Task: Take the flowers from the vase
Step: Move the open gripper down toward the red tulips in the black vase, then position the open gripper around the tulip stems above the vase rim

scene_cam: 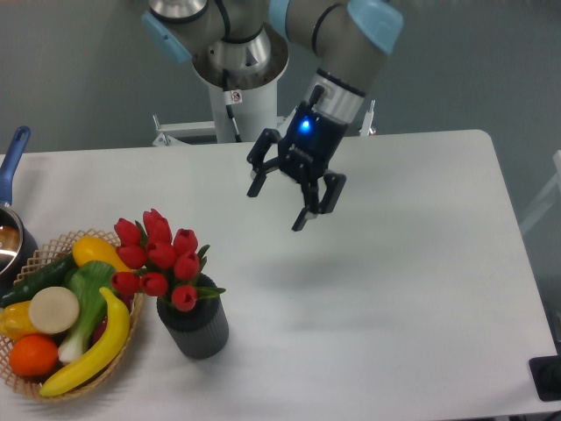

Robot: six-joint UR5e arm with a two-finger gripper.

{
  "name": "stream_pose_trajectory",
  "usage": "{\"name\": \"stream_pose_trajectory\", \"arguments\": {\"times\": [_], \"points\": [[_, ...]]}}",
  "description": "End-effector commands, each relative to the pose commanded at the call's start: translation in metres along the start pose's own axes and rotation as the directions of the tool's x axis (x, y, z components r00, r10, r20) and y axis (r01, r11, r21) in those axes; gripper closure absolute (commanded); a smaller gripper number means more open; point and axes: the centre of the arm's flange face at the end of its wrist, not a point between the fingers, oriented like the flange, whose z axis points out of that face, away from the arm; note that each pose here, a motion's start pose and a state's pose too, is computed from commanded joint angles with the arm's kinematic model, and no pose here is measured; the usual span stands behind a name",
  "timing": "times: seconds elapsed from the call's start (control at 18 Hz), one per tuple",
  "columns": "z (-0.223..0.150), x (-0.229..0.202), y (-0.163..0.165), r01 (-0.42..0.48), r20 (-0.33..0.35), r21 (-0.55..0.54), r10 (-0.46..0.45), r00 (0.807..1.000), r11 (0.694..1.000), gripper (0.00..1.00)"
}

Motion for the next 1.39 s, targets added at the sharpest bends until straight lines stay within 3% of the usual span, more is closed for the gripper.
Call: {"name": "stream_pose_trajectory", "arguments": {"times": [0.33,0.72,1.0,1.39], "points": [[0.027,0.004,-0.005,0.032,-0.061,0.108,-0.025,0.998,0.994,0.0],[0.054,0.001,0.0,0.097,-0.127,0.155,-0.077,0.989,0.983,0.0],[0.069,-0.009,-0.018,0.165,-0.16,0.146,-0.141,0.977,0.975,0.0],[0.09,-0.01,-0.023,0.111,-0.157,0.158,-0.086,0.984,0.981,0.0]]}}
